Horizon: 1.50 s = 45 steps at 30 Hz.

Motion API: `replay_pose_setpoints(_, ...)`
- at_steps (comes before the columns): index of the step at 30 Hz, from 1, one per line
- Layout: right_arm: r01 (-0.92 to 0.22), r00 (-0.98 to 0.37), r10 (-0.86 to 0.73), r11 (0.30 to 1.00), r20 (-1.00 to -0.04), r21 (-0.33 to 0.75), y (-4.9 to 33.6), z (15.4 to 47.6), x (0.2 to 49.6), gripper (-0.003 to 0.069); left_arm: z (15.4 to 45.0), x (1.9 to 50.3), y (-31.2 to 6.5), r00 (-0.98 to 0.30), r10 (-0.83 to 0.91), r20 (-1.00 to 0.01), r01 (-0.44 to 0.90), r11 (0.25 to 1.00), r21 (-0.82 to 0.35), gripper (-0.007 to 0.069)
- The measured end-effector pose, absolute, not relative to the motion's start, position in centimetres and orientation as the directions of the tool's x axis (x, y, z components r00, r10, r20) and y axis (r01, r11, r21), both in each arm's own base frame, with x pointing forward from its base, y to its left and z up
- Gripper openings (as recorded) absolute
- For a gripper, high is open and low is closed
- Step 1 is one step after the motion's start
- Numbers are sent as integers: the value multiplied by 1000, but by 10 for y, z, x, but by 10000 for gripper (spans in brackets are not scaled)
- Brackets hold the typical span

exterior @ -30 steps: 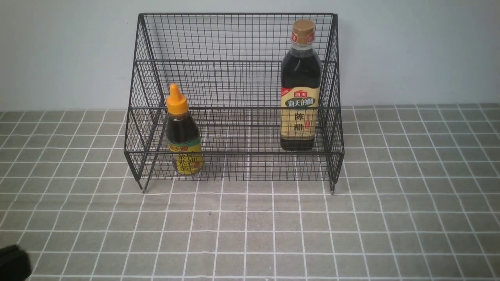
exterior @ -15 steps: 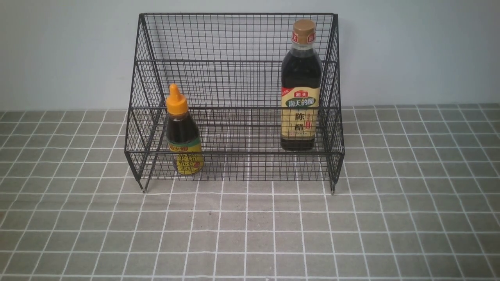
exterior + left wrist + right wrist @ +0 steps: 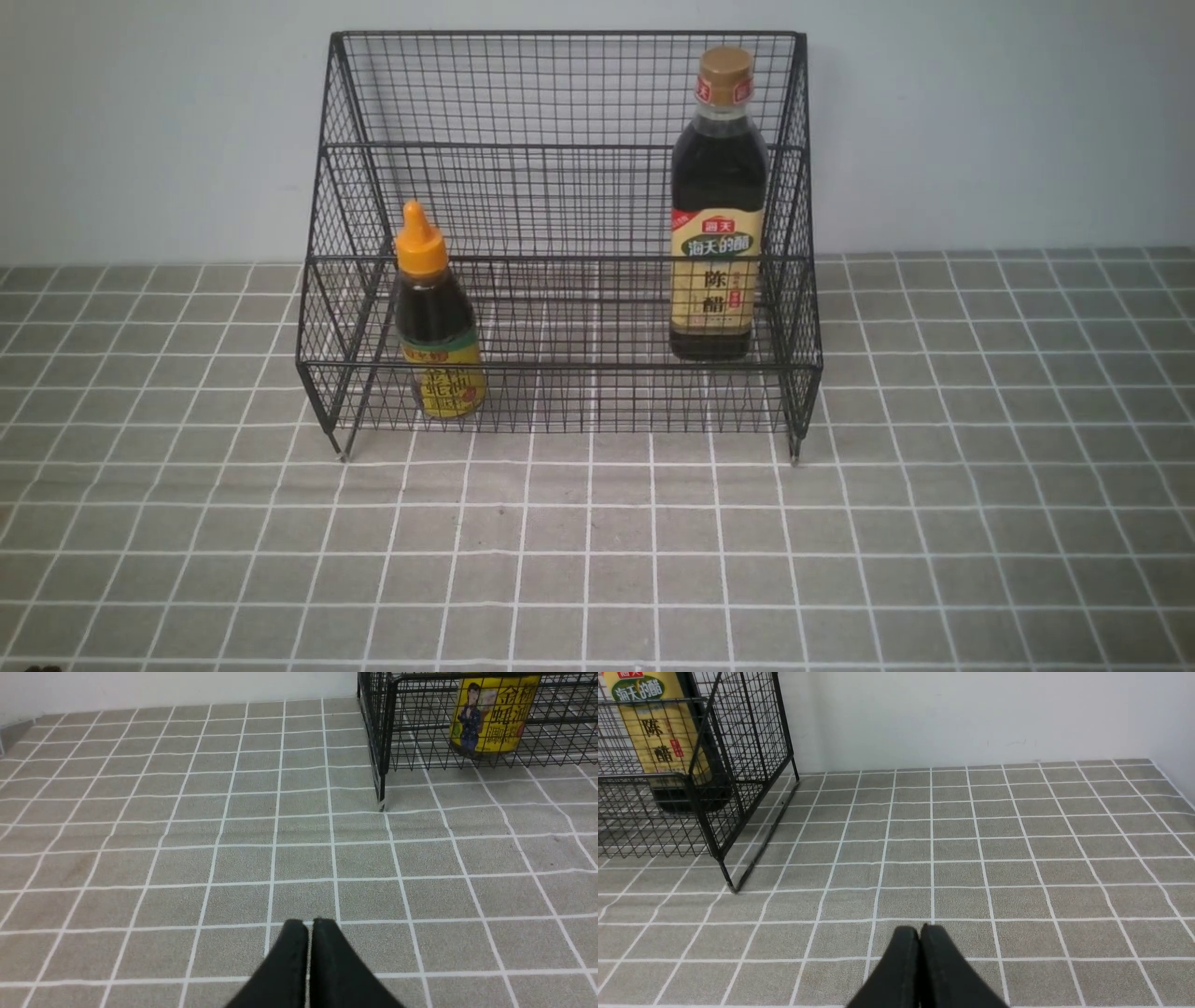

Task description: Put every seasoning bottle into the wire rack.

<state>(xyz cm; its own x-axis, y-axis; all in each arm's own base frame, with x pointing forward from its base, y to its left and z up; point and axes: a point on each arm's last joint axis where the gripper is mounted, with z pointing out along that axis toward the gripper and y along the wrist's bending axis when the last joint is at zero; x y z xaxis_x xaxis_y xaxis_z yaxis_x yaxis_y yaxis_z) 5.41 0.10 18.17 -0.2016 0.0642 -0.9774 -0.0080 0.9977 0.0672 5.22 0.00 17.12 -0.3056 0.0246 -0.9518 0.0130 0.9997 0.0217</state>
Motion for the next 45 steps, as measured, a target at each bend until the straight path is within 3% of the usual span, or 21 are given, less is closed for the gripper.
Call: replay_pose_setpoints(45,-8,-202,64,998,-977,67,1,182,54,-14,171,52,0,-306,3,-952,9,1000,0,-7)
